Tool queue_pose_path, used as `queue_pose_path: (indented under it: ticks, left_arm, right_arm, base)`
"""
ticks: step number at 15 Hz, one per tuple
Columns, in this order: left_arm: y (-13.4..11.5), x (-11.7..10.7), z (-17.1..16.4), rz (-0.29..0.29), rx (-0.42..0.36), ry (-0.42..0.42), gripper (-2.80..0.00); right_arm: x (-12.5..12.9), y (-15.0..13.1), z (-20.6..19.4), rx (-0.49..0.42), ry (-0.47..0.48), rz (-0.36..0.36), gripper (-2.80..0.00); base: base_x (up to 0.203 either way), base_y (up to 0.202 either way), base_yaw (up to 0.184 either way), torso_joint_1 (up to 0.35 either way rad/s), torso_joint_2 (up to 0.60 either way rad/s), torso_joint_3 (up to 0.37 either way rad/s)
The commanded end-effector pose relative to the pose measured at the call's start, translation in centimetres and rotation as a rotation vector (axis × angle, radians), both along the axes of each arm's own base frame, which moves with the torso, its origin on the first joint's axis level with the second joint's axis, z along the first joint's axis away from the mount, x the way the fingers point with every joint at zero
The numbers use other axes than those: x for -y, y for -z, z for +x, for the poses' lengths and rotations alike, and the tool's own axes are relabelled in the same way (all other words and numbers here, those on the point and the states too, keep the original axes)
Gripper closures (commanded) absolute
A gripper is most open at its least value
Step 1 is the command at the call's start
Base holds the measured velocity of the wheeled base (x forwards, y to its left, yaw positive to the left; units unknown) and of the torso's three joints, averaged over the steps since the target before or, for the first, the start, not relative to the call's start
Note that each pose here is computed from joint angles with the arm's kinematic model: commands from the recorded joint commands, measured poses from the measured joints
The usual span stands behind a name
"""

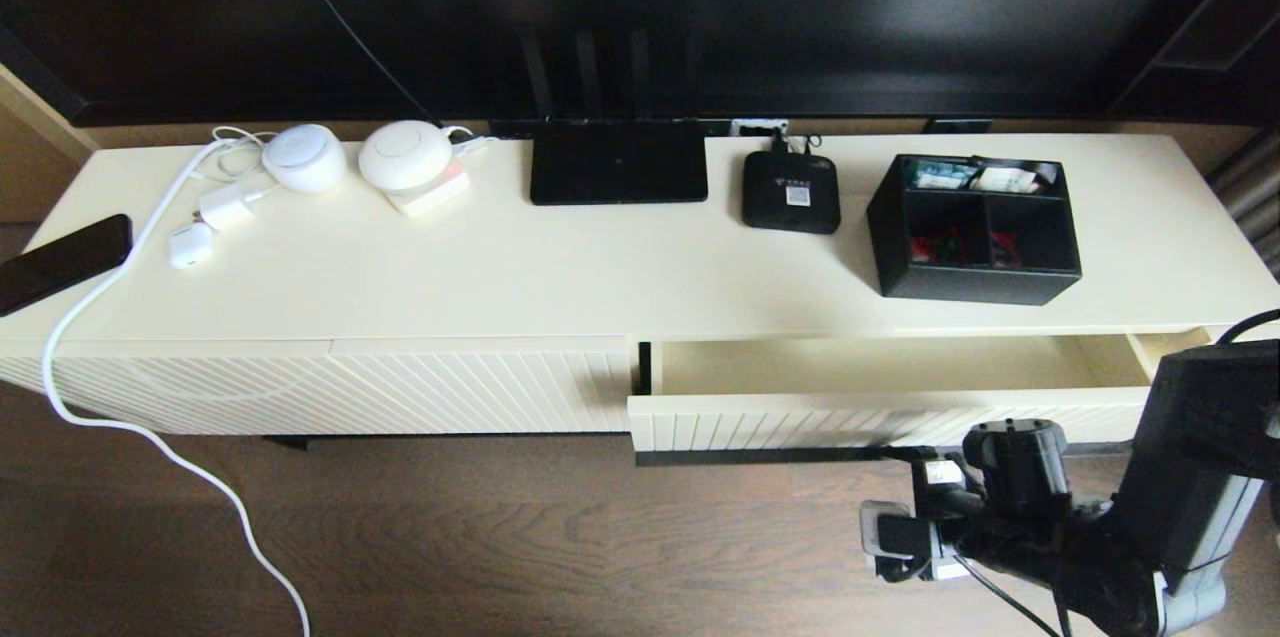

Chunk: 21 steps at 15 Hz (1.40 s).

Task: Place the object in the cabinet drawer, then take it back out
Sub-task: Open the drawer

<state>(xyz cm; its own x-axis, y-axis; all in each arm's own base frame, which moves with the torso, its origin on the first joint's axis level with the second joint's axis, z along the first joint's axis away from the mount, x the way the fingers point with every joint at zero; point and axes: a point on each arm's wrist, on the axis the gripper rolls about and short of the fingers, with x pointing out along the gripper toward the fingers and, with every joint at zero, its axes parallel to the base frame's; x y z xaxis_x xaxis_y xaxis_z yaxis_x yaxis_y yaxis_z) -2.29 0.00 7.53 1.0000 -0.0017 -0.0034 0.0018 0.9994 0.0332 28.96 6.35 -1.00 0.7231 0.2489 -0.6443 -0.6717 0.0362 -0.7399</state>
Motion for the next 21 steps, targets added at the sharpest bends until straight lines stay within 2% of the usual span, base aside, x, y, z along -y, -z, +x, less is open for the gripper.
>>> queue_pose_path:
  ticks: [1,4,9,10,16,17,19,21]
  left_arm:
    - [0.0,0.0,0.0,0.001,-0.001,0.0,0.0]
    - [0.0,0.0,0.0,0.001,-0.001,0.0,0.0]
    - [0.0,0.0,0.0,0.001,-0.001,0.0,0.0]
    - [0.0,0.0,0.0,0.001,-0.001,0.0,0.0]
    - [0.0,0.0,0.0,0.001,-0.002,0.0,0.0]
    - [0.0,0.0,0.0,0.001,-0.001,0.0,0.0]
    - [0.0,0.0,0.0,0.001,-0.003,0.0,0.0]
    - [0.0,0.0,0.0,0.001,-0.001,0.0,0.0]
  right_arm:
    - [0.3,-0.8,-1.5,0.001,-0.006,-0.005,-2.8]
    - [0.6,-2.1,-3.5,0.003,-0.012,-0.002,-2.8]
    - [0.9,-5.6,-6.1,0.09,-0.026,0.019,-2.8]
    - [1.1,-6.5,-7.0,0.107,-0.029,0.022,0.0]
    - [2.3,-11.7,-12.2,0.163,-0.008,0.057,0.0]
    - [2.6,-12.4,-13.3,0.134,0.008,0.071,0.0]
    - [3.2,-13.5,-15.9,-0.048,0.092,0.122,0.0]
    - [3.4,-17.1,-16.9,-0.128,0.243,0.278,0.0]
  base:
    - [0.0,0.0,0.0,0.0,0.0,0.0]
    - [0.0,0.0,0.0,0.0,0.0,0.0]
    - [0.0,0.0,0.0,0.0,0.0,0.0]
    - [0.0,0.0,0.0,0.0,0.0,0.0]
    - [0.0,0.0,0.0,0.0,0.0,0.0]
    - [0.0,0.0,0.0,0.0,0.0,0.0]
    - [0.0,0.0,0.0,0.0,0.0,0.0]
    - [0.0,0.0,0.0,0.0,0.0,0.0]
